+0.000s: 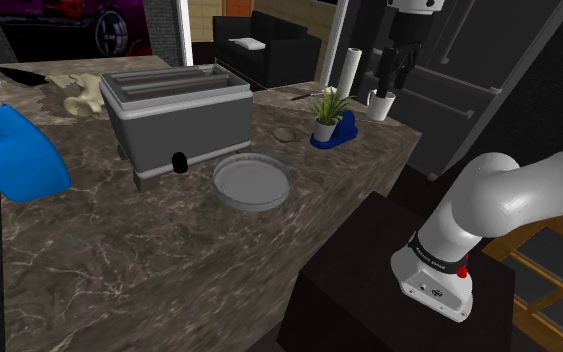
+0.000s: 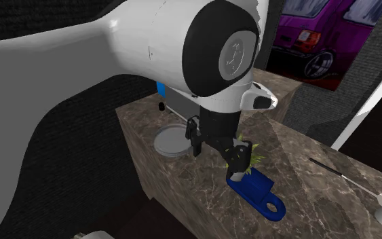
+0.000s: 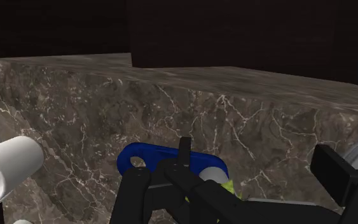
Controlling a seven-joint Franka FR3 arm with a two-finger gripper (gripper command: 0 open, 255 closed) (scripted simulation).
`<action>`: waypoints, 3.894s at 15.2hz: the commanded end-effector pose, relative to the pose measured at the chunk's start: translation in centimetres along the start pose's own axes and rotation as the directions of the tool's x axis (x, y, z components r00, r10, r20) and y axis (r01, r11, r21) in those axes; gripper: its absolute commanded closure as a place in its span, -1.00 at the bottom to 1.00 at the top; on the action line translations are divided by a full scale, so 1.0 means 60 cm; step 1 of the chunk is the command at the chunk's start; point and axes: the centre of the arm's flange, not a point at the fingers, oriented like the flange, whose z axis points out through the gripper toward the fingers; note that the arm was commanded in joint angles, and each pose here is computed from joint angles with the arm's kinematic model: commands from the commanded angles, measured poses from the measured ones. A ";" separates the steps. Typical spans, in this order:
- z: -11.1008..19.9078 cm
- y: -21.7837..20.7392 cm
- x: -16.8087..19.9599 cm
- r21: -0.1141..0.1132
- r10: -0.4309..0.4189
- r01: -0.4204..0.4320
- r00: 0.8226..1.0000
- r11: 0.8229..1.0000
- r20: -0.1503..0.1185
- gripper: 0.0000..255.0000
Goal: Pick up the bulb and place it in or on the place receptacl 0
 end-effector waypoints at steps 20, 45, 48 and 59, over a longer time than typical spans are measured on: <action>0.064 -0.367 0.185 0.006 -0.056 0.056 0.998 0.998 -0.011 -1.00; 0.169 -0.751 0.353 0.011 -0.112 0.112 0.993 0.994 -0.022 -1.00; 0.191 -0.751 0.353 0.011 -0.112 0.112 0.993 0.994 -0.022 -1.00; 0.191 -0.751 0.353 0.011 -0.112 0.112 0.993 0.994 -0.022 1.00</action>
